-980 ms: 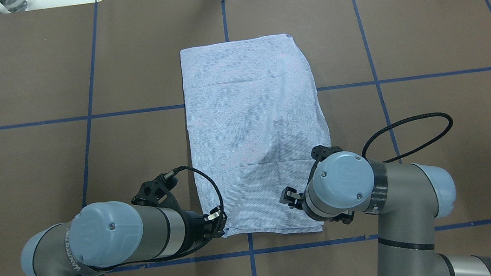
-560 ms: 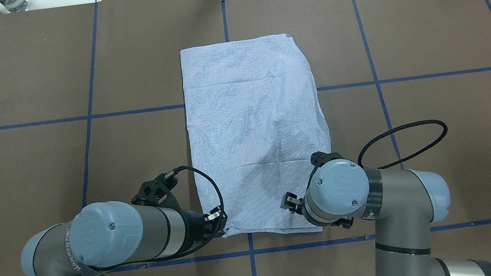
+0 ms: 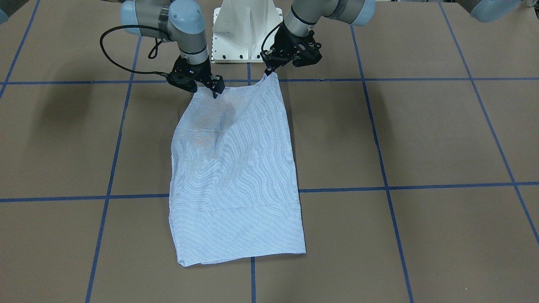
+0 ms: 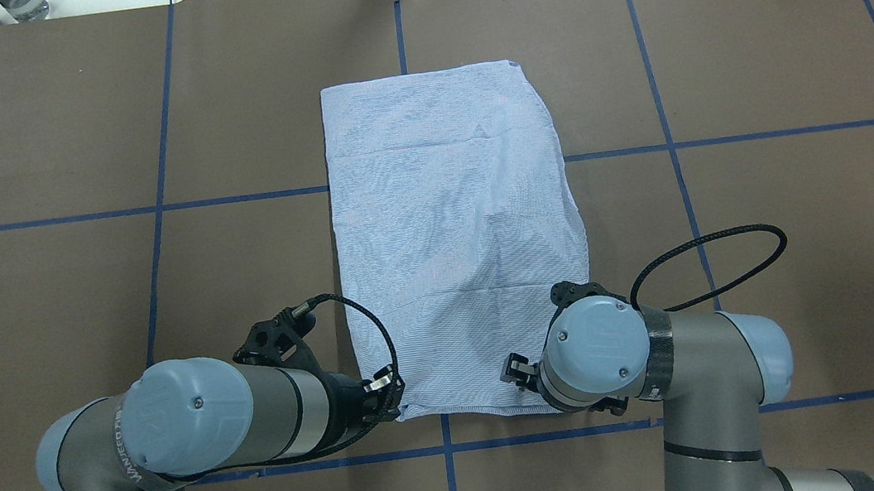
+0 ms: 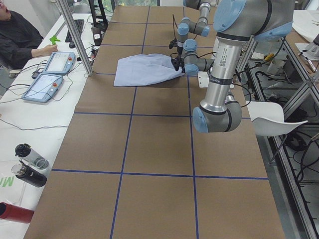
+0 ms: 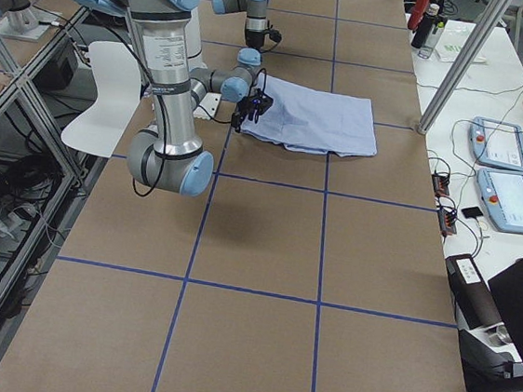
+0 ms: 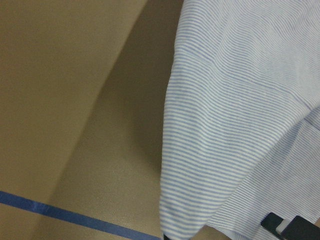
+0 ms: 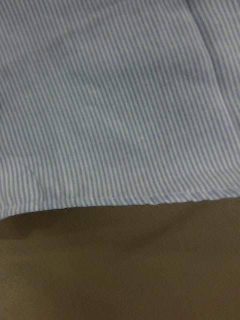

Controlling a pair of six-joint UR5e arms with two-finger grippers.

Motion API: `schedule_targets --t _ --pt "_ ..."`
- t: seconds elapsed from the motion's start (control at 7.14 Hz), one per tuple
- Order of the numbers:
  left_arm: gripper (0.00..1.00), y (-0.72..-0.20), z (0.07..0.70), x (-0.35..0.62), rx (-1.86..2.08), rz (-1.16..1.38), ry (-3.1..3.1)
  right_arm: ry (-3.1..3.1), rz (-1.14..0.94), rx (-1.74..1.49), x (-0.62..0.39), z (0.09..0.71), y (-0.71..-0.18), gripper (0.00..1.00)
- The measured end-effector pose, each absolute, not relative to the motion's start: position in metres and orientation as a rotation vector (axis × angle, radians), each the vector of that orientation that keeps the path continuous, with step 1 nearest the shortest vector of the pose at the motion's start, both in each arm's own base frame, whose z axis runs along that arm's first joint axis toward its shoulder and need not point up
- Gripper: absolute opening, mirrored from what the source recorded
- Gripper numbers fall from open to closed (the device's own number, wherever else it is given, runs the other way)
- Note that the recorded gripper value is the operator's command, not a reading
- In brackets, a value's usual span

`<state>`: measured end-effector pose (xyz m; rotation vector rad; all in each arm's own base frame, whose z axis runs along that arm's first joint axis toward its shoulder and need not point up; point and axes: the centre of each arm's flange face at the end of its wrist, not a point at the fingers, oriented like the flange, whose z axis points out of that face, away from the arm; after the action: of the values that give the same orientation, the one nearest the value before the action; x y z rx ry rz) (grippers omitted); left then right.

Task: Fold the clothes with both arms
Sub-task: 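Move the right gripper to the shirt's near corner and grasp it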

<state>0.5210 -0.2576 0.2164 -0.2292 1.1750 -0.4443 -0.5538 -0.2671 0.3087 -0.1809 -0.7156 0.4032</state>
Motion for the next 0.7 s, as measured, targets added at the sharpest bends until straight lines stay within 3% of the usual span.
schedule_targets --t 0.14,0.28,0.56,0.7 --pt "0.00 -0.2575 0.2158 0.5205 -0.229 -0.444 1.177 -0.714 0.401 -0.181 -0.5541 0.3096 -0.2667 0.97" --pt "0.00 -0.2574 0.2157 0.5200 -0.229 -0.444 1.177 -0.713 0.400 -0.181 -0.5542 0.3100 -0.2666 0.79" --pt "0.00 -0.2580 0.2155 0.5191 -0.228 -0.445 1.178 -0.714 0.401 -0.182 -0.5543 0.3097 -0.2670 0.72" --pt "0.00 -0.2584 0.2151 0.5188 -0.228 -0.446 1.179 -0.714 0.399 -0.182 -0.5543 0.3099 -0.2670 0.53"
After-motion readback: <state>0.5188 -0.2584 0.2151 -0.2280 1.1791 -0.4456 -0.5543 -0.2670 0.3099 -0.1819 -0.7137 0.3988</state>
